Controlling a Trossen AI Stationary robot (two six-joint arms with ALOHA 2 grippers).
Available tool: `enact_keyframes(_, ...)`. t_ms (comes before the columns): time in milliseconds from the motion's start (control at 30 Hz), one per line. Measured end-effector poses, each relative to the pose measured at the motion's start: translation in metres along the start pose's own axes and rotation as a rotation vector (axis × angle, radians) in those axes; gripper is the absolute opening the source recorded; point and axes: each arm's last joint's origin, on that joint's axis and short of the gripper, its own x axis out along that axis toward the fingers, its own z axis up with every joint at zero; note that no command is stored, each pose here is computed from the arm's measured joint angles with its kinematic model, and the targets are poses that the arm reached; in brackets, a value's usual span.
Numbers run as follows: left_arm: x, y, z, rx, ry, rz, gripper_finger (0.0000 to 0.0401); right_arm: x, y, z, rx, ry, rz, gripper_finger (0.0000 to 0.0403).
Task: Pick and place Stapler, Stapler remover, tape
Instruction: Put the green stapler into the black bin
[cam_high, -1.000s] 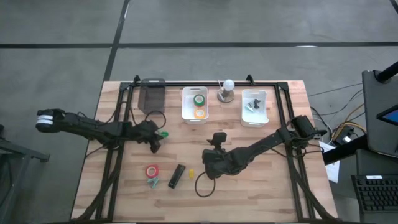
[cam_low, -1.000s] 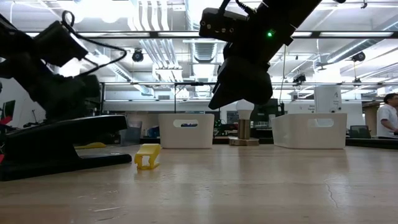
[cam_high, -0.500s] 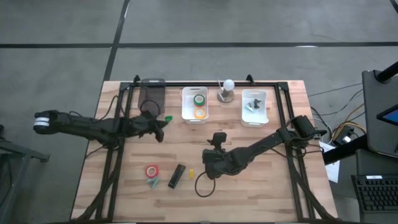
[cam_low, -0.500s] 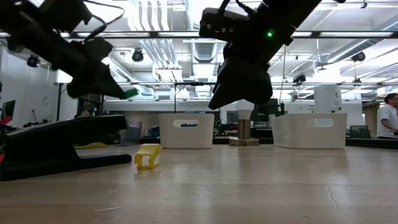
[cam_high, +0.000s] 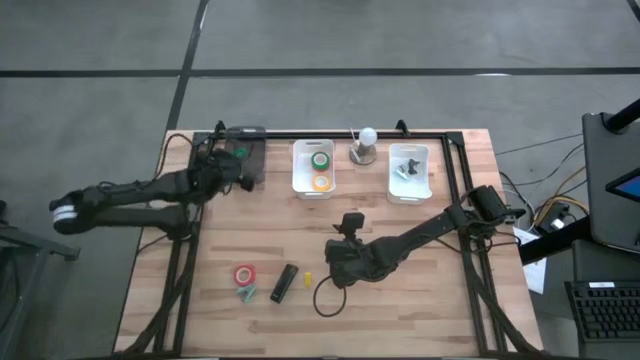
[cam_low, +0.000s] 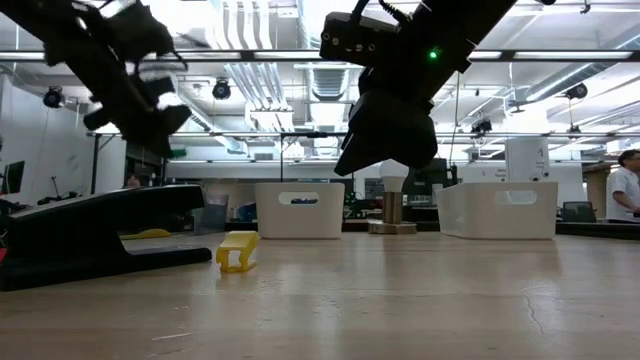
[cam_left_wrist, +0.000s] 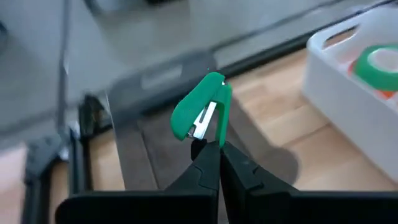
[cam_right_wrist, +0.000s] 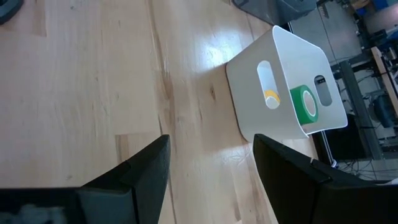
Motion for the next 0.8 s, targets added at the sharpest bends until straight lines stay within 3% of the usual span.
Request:
enact_keyframes(133, 0.024, 0.018, 0.001, -0.073, 0.134, -0.031, 0.0002, 0.0, 0.0, 0.0, 0.0, 0.0, 0.0, 0.0226)
enact_keyframes(367, 0.059, 0.039, 0.006, -0.124, 0.227, -0.096, 0.0011, 0.0, 0.0, 0.0, 0.001, -0.001, 0.0, 0.0226)
enact_keyframes(800, 0.097, 0.038, 0.017, -0.115, 0.342, -0.08, 0.0025, 0.0, 0.0, 0.0, 0.003, -0.002, 0.001, 0.0226)
